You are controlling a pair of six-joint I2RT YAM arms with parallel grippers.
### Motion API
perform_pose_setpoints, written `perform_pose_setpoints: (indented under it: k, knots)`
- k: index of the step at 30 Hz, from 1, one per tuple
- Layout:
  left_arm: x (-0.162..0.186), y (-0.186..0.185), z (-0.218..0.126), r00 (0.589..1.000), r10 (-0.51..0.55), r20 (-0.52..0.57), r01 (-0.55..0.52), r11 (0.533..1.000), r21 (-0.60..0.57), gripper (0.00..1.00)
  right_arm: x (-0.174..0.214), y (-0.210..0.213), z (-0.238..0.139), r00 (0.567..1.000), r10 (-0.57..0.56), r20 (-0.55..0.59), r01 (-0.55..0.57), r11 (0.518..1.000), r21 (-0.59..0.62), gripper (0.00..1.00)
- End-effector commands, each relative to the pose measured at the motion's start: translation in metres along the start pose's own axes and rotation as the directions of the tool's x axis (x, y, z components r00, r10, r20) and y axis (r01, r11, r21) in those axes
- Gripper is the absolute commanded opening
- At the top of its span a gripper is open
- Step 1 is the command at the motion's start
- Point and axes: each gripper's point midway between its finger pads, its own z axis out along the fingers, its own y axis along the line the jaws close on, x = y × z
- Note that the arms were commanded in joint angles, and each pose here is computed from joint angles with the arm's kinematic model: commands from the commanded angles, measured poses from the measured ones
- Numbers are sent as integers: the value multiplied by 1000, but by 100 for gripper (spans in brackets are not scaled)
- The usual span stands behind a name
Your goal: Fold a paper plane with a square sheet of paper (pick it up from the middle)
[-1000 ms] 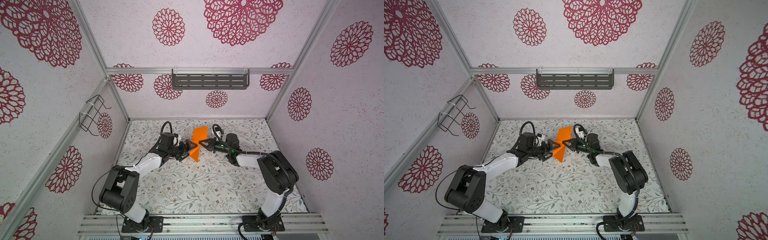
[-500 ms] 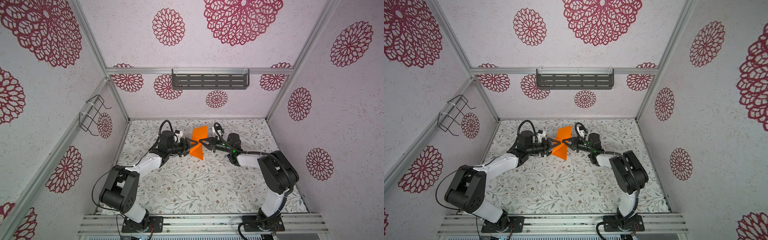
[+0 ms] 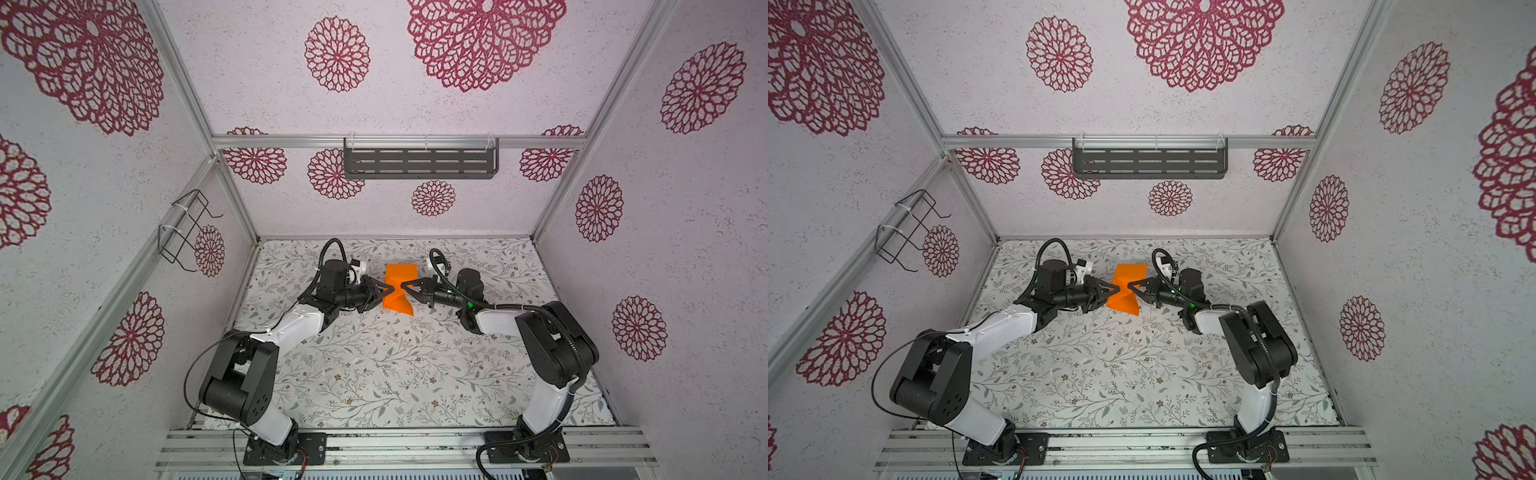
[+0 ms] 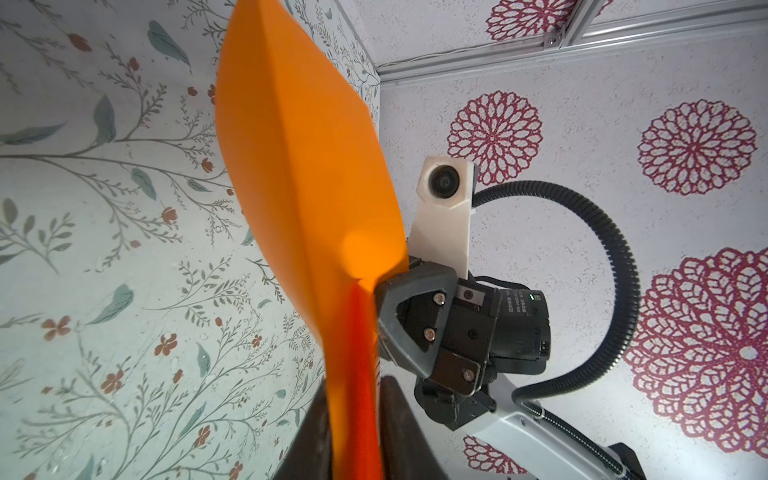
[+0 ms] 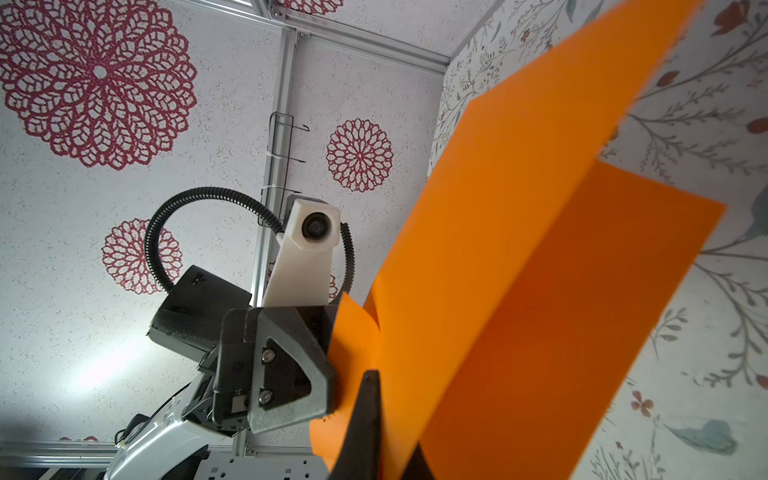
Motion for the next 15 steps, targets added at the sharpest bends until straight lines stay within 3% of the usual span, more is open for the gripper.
perform_pose_setpoints:
  k: [1,6,10,12,15]
  knots:
    - [-5,-3,2,1000,15,1,-15,1000,-5,13,-3,22,-5,996,-85,4,85,996,-37,6]
    - [-4,14,2,1000,15,-8,-16,995,-94,7,-9,2,-16,993,-112,35,109,991,74,32]
    - [-4,44,-13,998,56,-21,-60,951,-303,6,-24,-22,-42,978,-185,94,156,954,257,52]
    - [-8,61,-31,994,107,-29,-108,880,-463,6,-30,-34,-58,964,-247,103,191,904,382,60]
    - [-21,82,-70,978,197,-62,-182,676,-714,6,-41,-46,-85,926,-362,108,241,784,572,72]
